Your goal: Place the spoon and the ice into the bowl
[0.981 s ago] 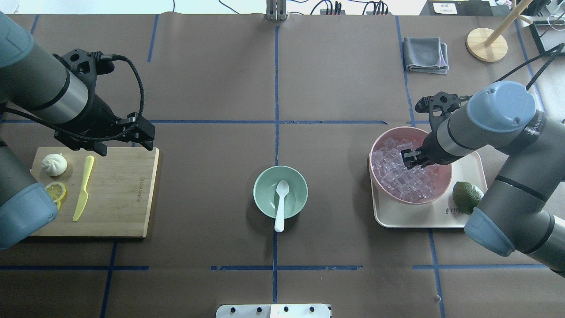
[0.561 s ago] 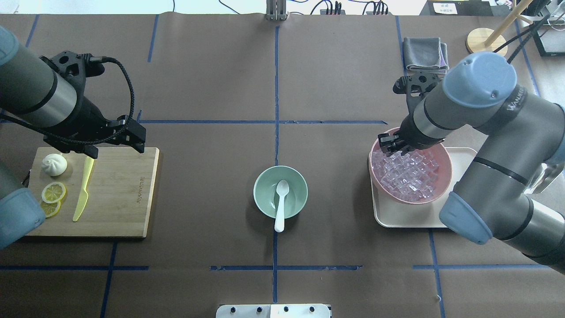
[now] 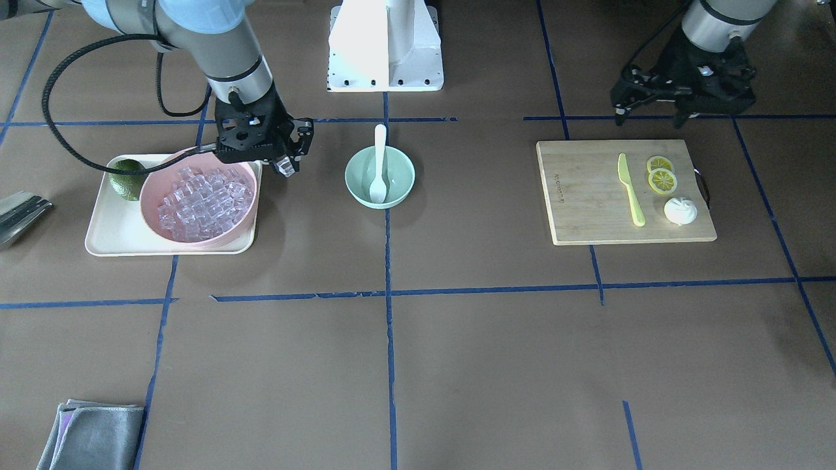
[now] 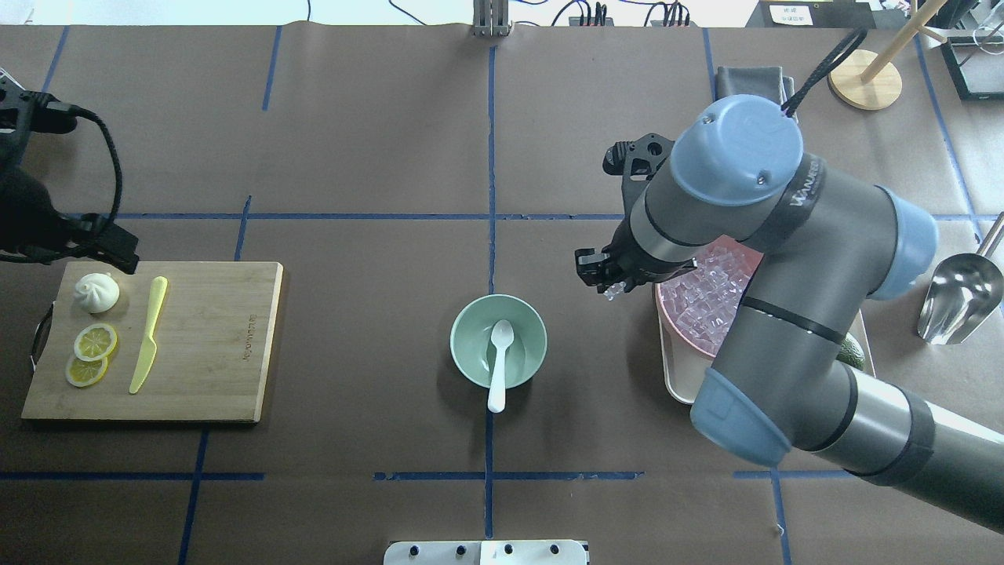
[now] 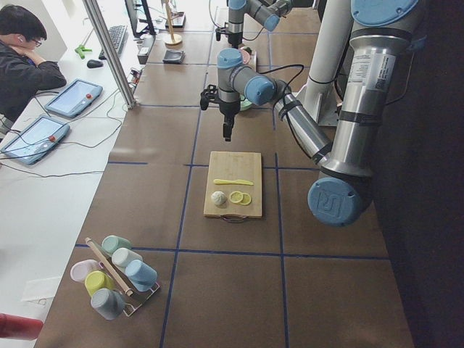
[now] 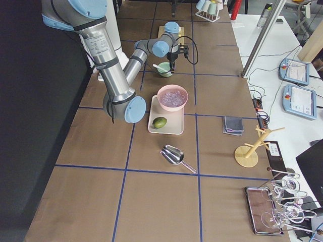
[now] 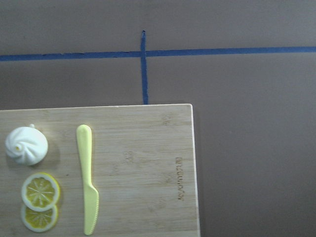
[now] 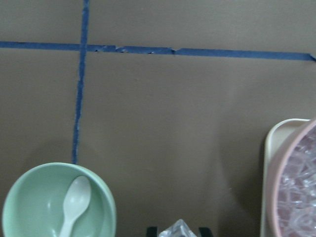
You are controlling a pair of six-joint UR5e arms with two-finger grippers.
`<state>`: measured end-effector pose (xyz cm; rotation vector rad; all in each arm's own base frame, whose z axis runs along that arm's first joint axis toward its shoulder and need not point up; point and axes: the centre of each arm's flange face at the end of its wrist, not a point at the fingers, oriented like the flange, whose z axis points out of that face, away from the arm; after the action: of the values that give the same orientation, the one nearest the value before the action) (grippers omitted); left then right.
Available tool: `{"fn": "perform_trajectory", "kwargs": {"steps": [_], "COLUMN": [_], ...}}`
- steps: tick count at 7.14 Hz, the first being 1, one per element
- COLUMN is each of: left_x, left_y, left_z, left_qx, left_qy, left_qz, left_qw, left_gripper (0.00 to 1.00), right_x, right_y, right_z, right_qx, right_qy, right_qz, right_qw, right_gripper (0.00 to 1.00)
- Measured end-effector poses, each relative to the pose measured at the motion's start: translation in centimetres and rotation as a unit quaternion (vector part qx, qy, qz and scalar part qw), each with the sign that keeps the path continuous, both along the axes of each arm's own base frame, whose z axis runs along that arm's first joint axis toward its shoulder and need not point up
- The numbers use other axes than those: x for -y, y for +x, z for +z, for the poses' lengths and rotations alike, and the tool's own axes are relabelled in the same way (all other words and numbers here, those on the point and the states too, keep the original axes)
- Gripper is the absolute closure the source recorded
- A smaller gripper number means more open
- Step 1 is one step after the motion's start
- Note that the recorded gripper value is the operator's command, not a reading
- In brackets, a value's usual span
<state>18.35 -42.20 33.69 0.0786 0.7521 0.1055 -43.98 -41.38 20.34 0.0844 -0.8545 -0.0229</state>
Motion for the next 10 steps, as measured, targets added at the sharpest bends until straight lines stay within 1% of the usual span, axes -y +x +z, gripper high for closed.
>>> {"fn": "perform_trajectory", "kwargs": {"steps": [1, 3, 4, 5, 6, 7, 8, 9, 10], "left_x": [0.1, 0.6, 1.0, 1.6, 2.0, 2.2, 2.3, 2.5, 2.8], "left_y": [-2.9, -7.3, -9.4, -11.6, -12.9, -13.5, -13.8, -14.2, -14.6], "left_z": [2.3, 4.9, 6.3, 7.8, 8.9, 9.4, 9.7, 10.5, 11.4], "left_qx": [0.015, 0.033, 0.042, 0.048, 0.052, 0.054, 0.058, 0.062, 0.065], "left_qy": [0.004, -0.007, -0.018, -0.031, -0.038, -0.029, -0.009, 0.002, 0.0], "left_qz": [0.0, -0.032, -0.053, -0.077, -0.089, -0.08, -0.057, -0.04, -0.034], "left_qw": [0.9999, 0.9989, 0.9975, 0.9954, 0.994, 0.9949, 0.9967, 0.9973, 0.9973], "left_gripper": [0.0, 0.0, 0.0, 0.0, 0.0, 0.0, 0.0, 0.0, 0.0], "right_x": [-0.9, -2.9, -3.7, -4.3, -4.5, -4.6, -4.5, -4.1, -3.0], "right_y": [-3.1, -8.4, -9.8, -10.5, -10.8, -10.7, -10.5, -10.0, -8.7], "right_z": [-1.8, -4.6, -5.1, -5.4, -5.6, -5.7, -5.9, -6.1, -6.2], "right_qx": [0.001, -0.002, -0.004, -0.004, -0.004, -0.003, -0.001, 0.001, 0.004], "right_qy": [-0.006, -0.012, -0.012, -0.011, -0.01, -0.009, -0.008, -0.007, -0.005], "right_qz": [0.007, 0.016, 0.018, 0.017, 0.017, 0.017, 0.019, 0.023, 0.032], "right_qw": [1.0, 0.9998, 0.9998, 0.9998, 0.9998, 0.9998, 0.9998, 0.9997, 0.9995], "right_gripper": [1.0, 0.99, 0.78, 0.01, 0.0, 0.0, 0.0, 0.0, 0.0]}}
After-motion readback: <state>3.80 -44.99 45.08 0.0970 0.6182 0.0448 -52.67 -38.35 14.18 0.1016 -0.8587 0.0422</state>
